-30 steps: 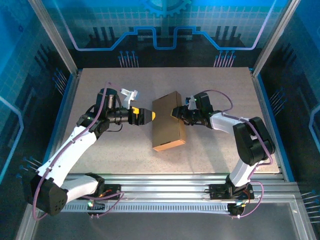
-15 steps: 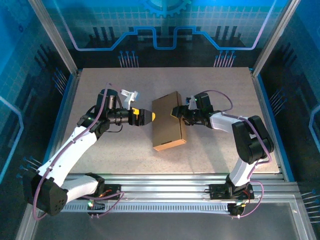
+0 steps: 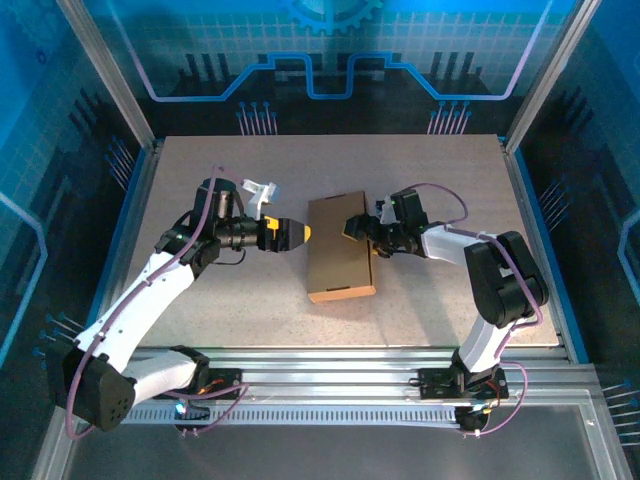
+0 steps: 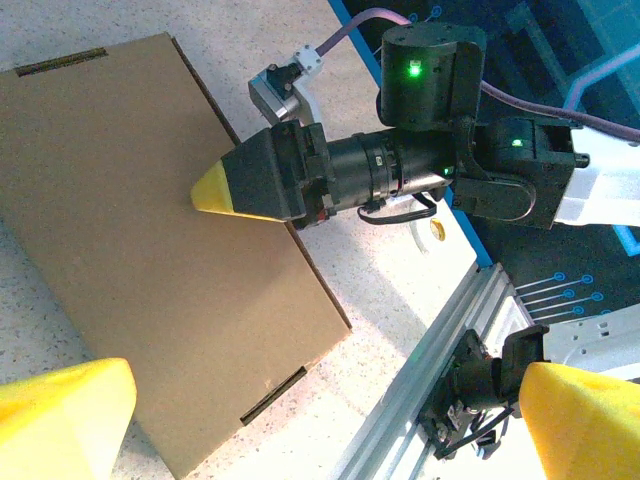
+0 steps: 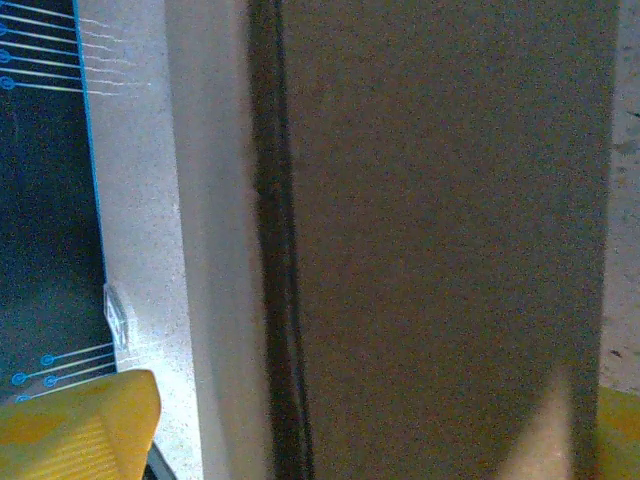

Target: Fold the paper box

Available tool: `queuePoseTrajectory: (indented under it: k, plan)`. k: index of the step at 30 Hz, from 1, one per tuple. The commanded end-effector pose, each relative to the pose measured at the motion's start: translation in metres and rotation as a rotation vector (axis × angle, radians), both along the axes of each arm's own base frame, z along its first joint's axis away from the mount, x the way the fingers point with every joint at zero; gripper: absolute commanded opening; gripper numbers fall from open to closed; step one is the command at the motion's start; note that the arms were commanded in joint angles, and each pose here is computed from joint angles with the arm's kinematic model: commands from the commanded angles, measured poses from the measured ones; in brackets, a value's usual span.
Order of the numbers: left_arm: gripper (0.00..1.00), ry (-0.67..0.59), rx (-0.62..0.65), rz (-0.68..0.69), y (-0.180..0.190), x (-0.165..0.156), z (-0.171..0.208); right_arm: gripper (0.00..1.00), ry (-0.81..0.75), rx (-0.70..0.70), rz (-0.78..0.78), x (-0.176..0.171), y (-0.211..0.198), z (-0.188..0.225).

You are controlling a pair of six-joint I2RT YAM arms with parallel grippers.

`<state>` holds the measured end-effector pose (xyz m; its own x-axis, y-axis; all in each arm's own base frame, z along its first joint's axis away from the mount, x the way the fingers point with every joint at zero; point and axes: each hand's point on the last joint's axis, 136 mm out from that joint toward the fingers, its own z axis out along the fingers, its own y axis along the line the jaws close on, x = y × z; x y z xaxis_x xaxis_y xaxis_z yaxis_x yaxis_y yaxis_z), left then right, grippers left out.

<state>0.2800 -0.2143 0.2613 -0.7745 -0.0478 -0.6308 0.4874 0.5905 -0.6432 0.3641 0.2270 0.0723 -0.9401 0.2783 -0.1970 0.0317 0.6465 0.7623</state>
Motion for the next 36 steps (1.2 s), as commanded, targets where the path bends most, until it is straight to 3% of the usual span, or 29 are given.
queuePoseTrajectory:
  k: [1, 13, 26, 36]
  plan:
    - [0.99, -0.005, 0.003, -0.011, -0.003, 0.0, -0.003, 0.92, -0.007, -0.05, -0.01, -0.003, -0.012, 0.0]
    - [0.99, 0.005, 0.007, -0.008, -0.004, 0.0, -0.008, 1.0, -0.014, -0.119, -0.005, -0.001, -0.019, -0.003]
    - [0.99, 0.014, 0.015, -0.001, -0.003, 0.0, -0.012, 1.0, -0.066, -0.221, 0.021, 0.011, -0.027, 0.007]
    - [0.99, 0.017, 0.021, 0.007, -0.001, 0.0, -0.014, 1.0, -0.136, -0.185, 0.069, 0.021, -0.014, 0.024]
